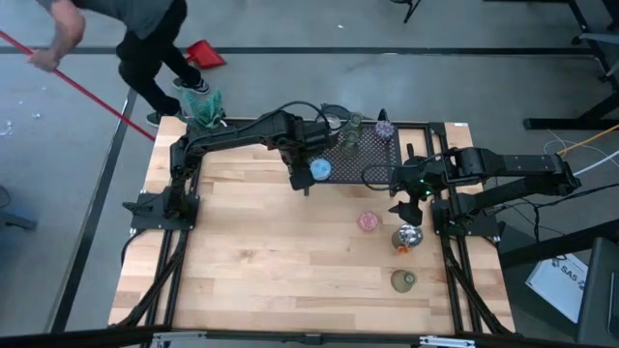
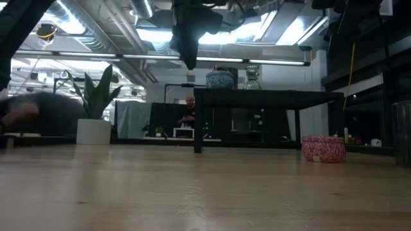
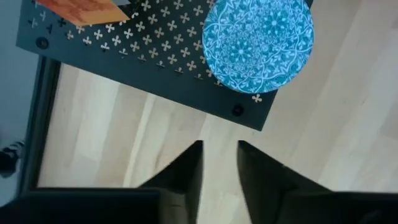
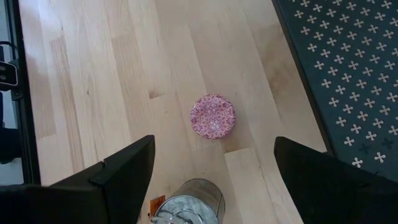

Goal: Pick & Place candle stick holders
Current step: Put the blue scented candle on the shelf align with the red scented candle

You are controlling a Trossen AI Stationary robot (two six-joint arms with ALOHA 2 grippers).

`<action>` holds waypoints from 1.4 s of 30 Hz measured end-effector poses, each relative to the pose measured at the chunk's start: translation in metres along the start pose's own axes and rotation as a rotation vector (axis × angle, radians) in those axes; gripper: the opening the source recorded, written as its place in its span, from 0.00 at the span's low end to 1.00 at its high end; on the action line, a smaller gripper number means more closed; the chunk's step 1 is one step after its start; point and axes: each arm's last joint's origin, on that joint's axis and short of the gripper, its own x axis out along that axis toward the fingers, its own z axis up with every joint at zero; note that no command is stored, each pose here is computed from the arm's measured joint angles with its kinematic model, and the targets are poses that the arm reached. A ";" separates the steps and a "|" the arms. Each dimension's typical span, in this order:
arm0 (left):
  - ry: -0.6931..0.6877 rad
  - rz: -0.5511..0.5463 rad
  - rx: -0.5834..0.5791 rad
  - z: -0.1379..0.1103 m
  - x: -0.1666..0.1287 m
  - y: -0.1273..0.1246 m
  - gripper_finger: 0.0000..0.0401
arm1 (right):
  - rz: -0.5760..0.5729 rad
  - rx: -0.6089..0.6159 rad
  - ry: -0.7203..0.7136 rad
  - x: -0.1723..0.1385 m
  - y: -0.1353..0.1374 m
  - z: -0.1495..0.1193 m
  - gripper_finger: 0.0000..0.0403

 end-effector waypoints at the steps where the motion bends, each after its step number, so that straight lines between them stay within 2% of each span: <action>1: 0.000 0.003 0.009 0.000 0.000 0.000 0.19 | 0.000 0.000 0.000 0.000 0.000 0.000 0.82; 8: 0.000 0.004 0.077 0.000 0.000 0.000 0.01 | 0.000 0.000 0.000 0.000 0.000 0.000 0.82; 14: 0.040 0.007 0.085 0.003 0.013 -0.002 0.00 | 0.001 0.000 -0.003 0.000 0.000 0.000 0.82; 24: 0.098 0.019 0.101 0.015 0.050 -0.008 0.00 | 0.001 0.000 -0.005 0.000 0.000 0.000 0.82; 30: 0.009 0.004 0.108 0.026 0.056 -0.010 0.00 | 0.001 0.016 -0.004 0.000 0.000 0.000 0.82; 36: -0.120 -0.086 0.121 0.039 0.055 -0.013 0.00 | 0.001 0.019 -0.004 0.000 0.000 0.000 0.82; 42: -0.231 -0.108 0.160 0.049 0.054 -0.015 0.00 | 0.001 0.019 -0.004 0.000 0.000 0.000 0.82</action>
